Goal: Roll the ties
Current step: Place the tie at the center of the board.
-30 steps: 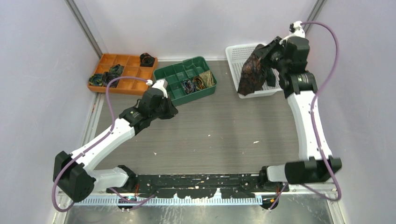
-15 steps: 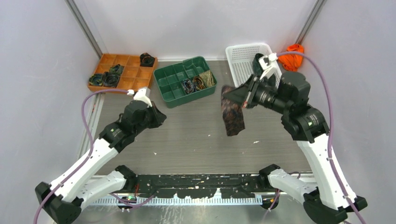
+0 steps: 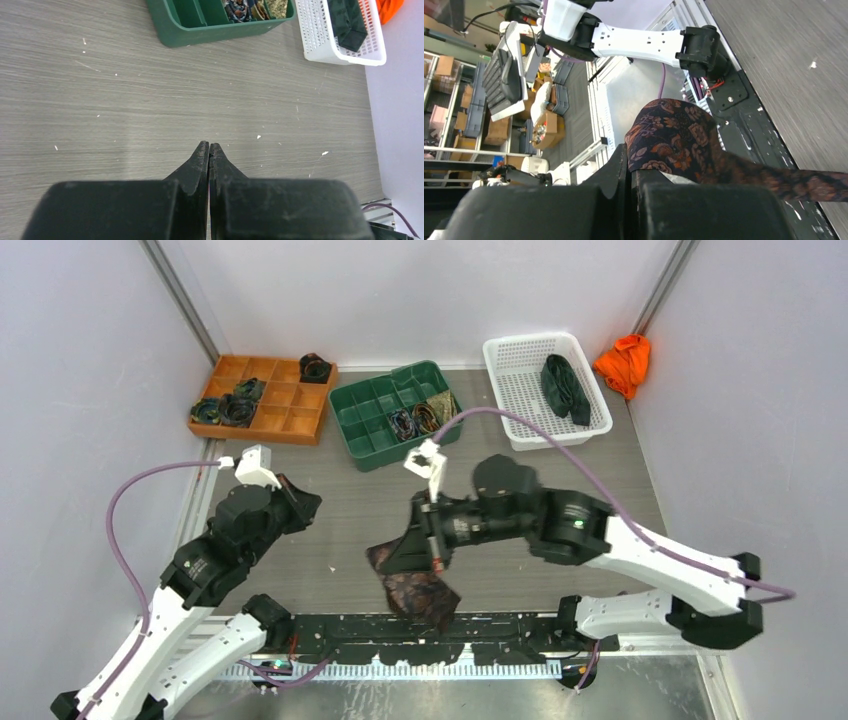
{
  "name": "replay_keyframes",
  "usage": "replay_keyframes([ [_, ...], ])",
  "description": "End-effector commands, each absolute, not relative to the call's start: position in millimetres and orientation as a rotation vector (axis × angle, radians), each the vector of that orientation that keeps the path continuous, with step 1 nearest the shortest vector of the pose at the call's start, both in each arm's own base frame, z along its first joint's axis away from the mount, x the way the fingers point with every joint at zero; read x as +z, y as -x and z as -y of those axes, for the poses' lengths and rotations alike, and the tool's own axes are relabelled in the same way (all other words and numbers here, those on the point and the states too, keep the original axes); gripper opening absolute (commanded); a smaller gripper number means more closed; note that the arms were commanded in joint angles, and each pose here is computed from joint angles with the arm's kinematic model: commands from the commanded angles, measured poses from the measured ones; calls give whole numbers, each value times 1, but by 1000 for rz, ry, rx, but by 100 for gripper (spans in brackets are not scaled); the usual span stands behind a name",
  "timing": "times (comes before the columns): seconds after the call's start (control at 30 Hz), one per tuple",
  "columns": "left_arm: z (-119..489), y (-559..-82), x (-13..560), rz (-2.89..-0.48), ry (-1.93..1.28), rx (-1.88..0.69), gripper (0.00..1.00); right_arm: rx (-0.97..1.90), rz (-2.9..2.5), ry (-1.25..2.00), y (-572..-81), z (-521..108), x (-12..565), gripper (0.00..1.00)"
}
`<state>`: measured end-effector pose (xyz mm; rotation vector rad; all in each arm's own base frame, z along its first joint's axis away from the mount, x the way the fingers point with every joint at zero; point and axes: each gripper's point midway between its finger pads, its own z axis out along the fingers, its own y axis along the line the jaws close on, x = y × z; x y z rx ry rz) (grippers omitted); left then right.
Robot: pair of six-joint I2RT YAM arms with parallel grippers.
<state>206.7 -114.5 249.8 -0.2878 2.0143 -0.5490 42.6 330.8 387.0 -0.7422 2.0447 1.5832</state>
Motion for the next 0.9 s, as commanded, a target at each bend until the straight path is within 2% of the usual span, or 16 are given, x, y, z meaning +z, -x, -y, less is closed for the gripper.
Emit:
replay_keyframes([
  [0.0, 104, -202, 265, -1978, 314, -532, 0, 1637, -1962, 688, -51, -380, 393, 1],
  [0.07, 100, -199, 266, -1983, 305, -516, 0, 1611, -1994, 641, -61, -393, 376, 1],
  [0.2, 91, -197, 267, -1974, 309, -475, 0, 1485, -1946, 546, -91, -390, 379, 1],
  [0.37, 97, -202, 270, -1964, 290, -489, 0, 1119, -1987, 284, -166, -341, 366, 1],
  [0.5, 112, -212, 262, -2002, 262, -503, 0, 974, -2094, 102, -213, -295, 323, 1],
  [0.7, 142, -228, 250, -2047, 209, -579, 0, 925, -2178, 7, -232, -251, 274, 1],
  [0.87, 211, -229, 257, -2007, 98, -917, 0, 1017, -2141, 59, -238, -262, 294, 1],
])
